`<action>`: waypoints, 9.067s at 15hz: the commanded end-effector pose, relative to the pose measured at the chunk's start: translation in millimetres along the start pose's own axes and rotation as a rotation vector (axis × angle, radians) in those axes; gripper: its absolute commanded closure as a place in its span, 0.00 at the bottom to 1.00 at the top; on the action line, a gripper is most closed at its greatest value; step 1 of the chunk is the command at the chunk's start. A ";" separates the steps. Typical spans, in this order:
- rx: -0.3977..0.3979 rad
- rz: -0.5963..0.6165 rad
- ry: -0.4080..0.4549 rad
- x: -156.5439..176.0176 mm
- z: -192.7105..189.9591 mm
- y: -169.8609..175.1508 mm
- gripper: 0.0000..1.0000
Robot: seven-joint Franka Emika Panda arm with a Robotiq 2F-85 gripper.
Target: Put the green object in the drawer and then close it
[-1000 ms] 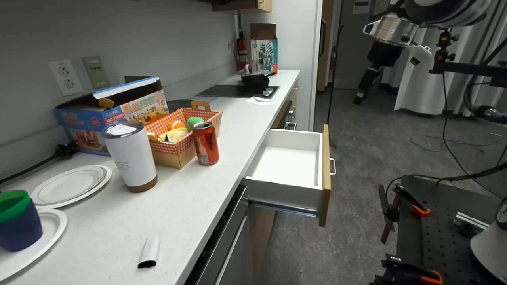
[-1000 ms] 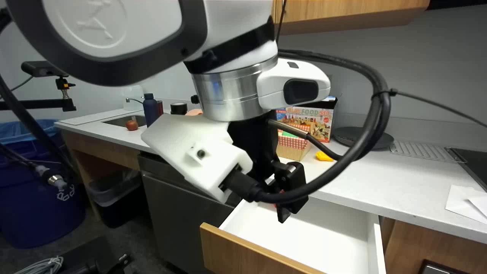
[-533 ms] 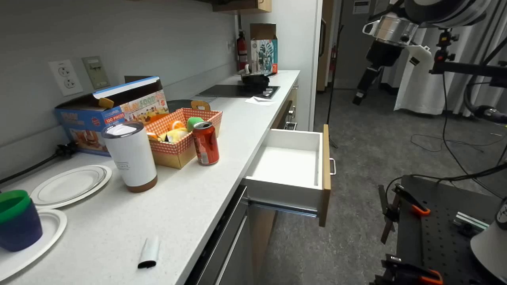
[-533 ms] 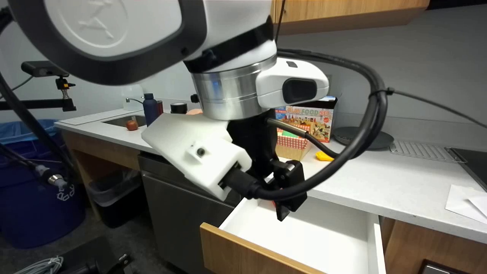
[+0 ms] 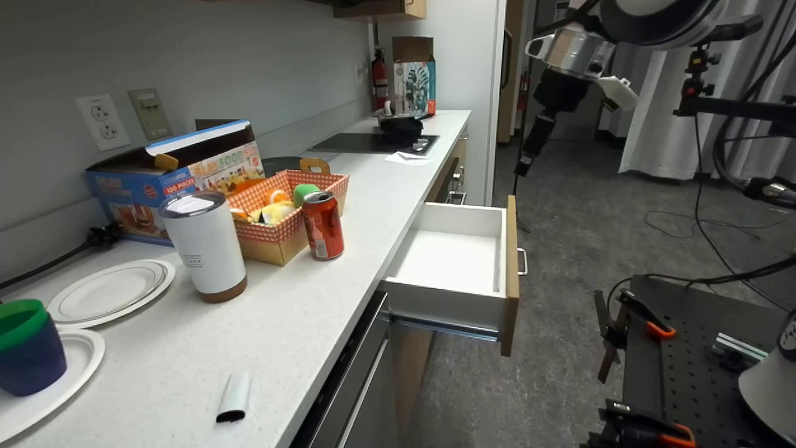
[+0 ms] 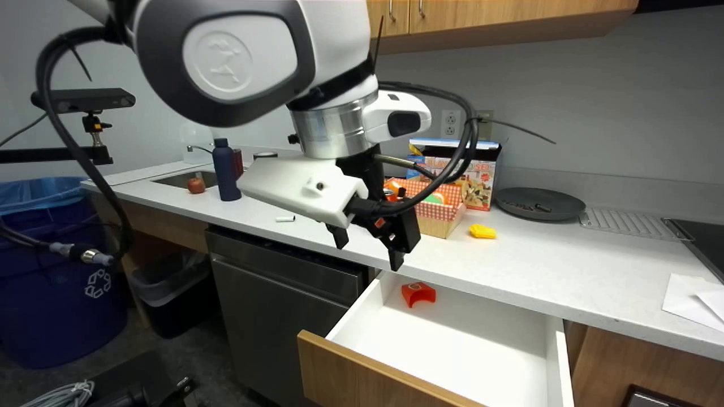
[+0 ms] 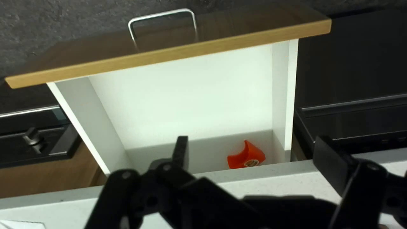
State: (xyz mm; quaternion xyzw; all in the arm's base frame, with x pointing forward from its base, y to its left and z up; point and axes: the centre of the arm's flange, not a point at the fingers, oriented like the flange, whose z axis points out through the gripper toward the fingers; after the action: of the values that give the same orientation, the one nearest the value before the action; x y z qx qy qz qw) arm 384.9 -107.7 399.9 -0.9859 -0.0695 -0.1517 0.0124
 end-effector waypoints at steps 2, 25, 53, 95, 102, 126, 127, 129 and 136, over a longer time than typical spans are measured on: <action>0.007 -0.087 -0.026 74.5 58.0 -6.8 0.00; 0.013 -0.407 -0.012 259.8 17.2 -84.0 0.00; 0.001 -0.427 0.198 355.2 140.0 -102.8 0.00; -0.186 -0.194 -0.004 223.6 20.9 -9.5 0.97; -0.179 -0.078 -0.167 140.8 72.3 14.4 0.97; -0.257 0.158 -0.115 142.2 249.7 69.4 0.34; -0.257 0.155 -0.106 146.7 242.7 69.5 0.27; -0.256 0.141 -0.102 154.0 225.3 68.3 0.12; -0.188 0.076 -0.213 147.7 161.2 41.8 0.00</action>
State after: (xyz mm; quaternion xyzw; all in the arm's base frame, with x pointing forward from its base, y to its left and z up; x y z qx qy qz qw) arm 600.5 -133.8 257.3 -0.9922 0.0043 -0.0807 -0.0954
